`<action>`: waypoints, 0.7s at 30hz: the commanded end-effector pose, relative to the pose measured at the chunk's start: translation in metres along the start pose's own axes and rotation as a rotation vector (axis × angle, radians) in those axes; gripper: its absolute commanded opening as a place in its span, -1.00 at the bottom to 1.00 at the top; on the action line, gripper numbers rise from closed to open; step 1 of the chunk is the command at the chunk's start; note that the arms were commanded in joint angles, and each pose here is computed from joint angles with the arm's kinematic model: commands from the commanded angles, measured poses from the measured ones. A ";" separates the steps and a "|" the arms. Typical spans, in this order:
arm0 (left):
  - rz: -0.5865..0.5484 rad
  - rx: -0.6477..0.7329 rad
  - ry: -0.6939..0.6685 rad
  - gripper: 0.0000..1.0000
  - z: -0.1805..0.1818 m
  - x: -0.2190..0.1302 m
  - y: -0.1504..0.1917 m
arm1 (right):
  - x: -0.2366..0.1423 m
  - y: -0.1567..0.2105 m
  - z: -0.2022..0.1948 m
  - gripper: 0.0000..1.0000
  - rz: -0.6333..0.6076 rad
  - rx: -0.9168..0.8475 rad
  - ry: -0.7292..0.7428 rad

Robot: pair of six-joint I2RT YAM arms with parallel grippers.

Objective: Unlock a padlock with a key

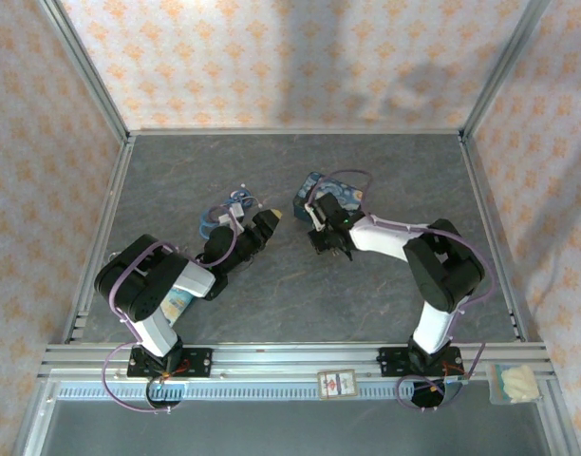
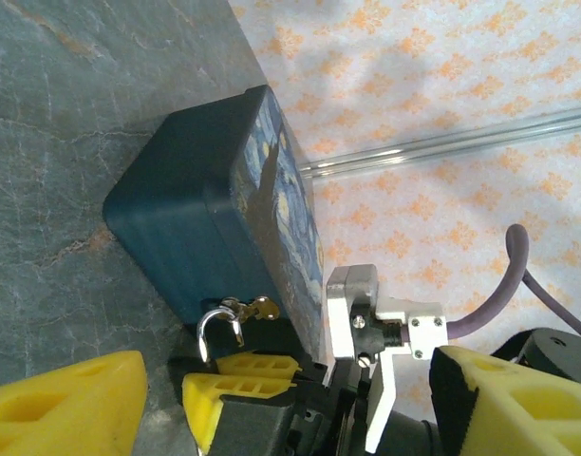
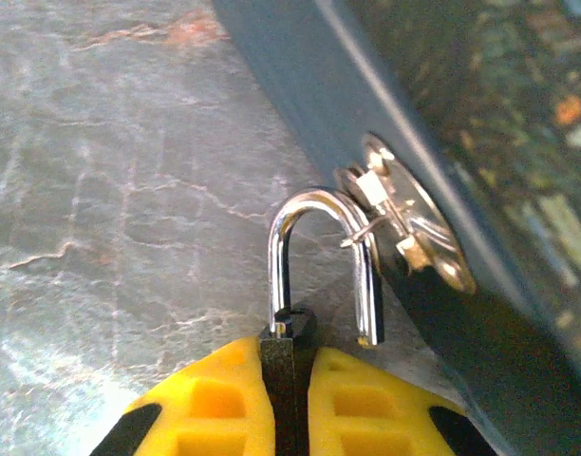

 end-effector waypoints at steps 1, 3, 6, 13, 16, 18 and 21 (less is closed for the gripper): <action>-0.016 0.065 0.023 0.52 -0.008 -0.004 -0.005 | -0.003 0.009 0.007 -1.00 0.045 -0.080 -0.165; -0.016 0.092 0.013 0.52 -0.009 -0.002 -0.008 | -0.008 0.014 0.010 -1.00 0.030 -0.149 -0.214; -0.011 0.166 -0.029 0.52 -0.010 0.006 -0.010 | -0.016 0.023 0.011 -1.00 0.015 -0.214 -0.215; 0.030 0.333 -0.125 0.51 -0.018 0.044 -0.017 | -0.027 0.033 0.011 -1.00 0.015 -0.242 -0.198; 0.061 0.330 -0.125 0.47 -0.016 0.057 -0.017 | -0.023 0.033 0.011 -1.00 0.027 -0.244 -0.207; 0.073 0.312 -0.125 0.42 -0.011 0.060 -0.016 | -0.020 0.033 0.012 -1.00 0.037 -0.248 -0.221; 0.069 0.301 -0.155 0.37 -0.001 0.059 -0.015 | -0.016 0.032 0.010 -1.00 0.057 -0.259 -0.217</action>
Point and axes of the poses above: each hand's point on the last joint's axis, 136 mm out from that joint toward the fingers, its own x axis out along the fingers, its own z axis along the line the jaws close on, y = z × x, the point moved 9 cm from there along -x, back along the fingers, and after that the axes turned 11 degrees about -x, right-handed, at the moved point
